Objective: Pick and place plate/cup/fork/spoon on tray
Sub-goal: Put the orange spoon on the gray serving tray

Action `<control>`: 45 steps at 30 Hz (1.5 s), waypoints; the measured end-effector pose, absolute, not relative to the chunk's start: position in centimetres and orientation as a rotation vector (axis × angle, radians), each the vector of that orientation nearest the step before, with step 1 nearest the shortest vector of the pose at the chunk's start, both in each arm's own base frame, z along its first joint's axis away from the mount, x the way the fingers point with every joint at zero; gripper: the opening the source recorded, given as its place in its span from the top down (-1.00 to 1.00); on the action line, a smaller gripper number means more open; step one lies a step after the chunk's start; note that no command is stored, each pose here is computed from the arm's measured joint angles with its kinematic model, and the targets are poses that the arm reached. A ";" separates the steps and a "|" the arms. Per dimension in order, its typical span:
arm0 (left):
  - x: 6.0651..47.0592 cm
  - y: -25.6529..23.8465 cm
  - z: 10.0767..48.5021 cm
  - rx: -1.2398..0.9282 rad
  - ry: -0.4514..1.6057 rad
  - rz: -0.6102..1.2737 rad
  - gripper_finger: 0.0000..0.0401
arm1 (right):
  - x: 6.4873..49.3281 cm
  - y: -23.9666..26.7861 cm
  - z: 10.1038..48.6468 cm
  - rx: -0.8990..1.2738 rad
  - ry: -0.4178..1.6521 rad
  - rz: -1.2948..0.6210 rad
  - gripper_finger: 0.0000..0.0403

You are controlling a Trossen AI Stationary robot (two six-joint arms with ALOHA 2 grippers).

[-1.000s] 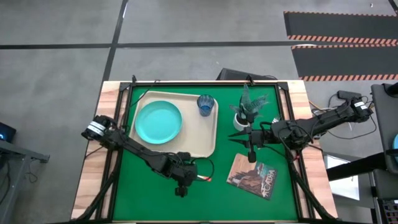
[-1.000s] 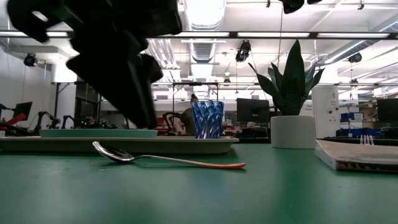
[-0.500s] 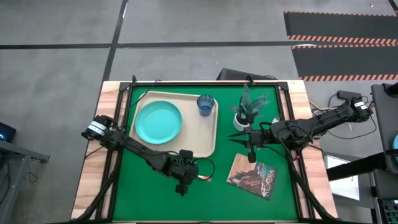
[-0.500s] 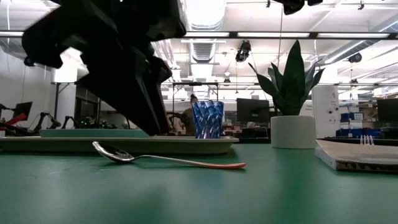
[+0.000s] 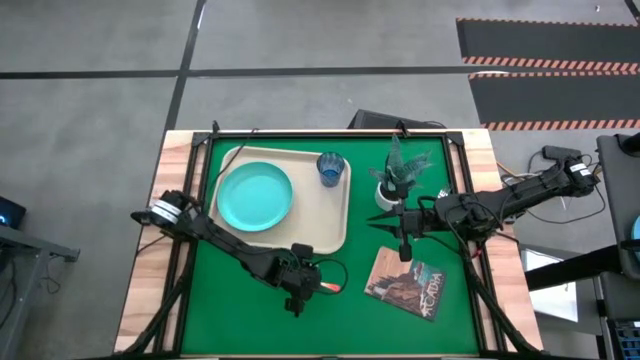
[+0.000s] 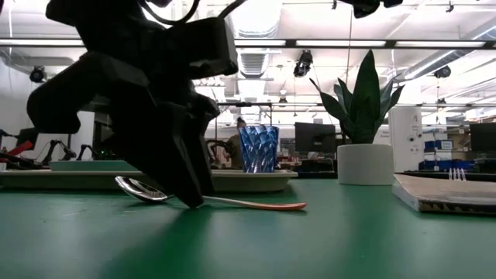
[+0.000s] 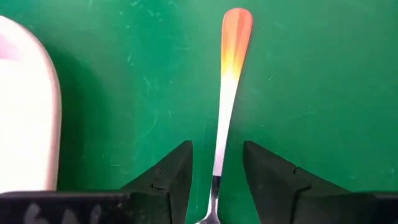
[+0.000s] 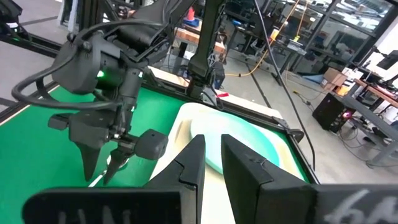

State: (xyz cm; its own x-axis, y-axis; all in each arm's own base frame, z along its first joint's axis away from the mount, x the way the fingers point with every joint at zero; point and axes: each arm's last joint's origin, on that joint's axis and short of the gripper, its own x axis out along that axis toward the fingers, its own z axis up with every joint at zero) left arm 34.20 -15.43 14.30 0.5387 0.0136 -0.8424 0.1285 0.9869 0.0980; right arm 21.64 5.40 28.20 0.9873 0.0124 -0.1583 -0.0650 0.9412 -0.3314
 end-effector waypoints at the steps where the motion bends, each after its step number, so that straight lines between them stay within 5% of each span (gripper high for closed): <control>1: 34.2 -15.4 14.3 0.155 1.001 -0.069 0.35 | 21.6 5.4 28.2 -0.343 0.156 0.040 0.79; 17: 34.1 -15.4 14.2 0.154 1.010 -0.071 0.95 | 21.6 5.4 28.2 -0.337 0.159 0.039 0.79; 28: 34.2 -16.2 16.8 0.246 0.947 -0.220 0.99 | 21.6 5.4 28.2 -0.266 0.153 0.033 0.79; 45: 31.5 -14.7 24.4 0.827 1.026 -0.393 1.00 | 24.2 6.4 24.5 0.455 0.361 0.041 0.79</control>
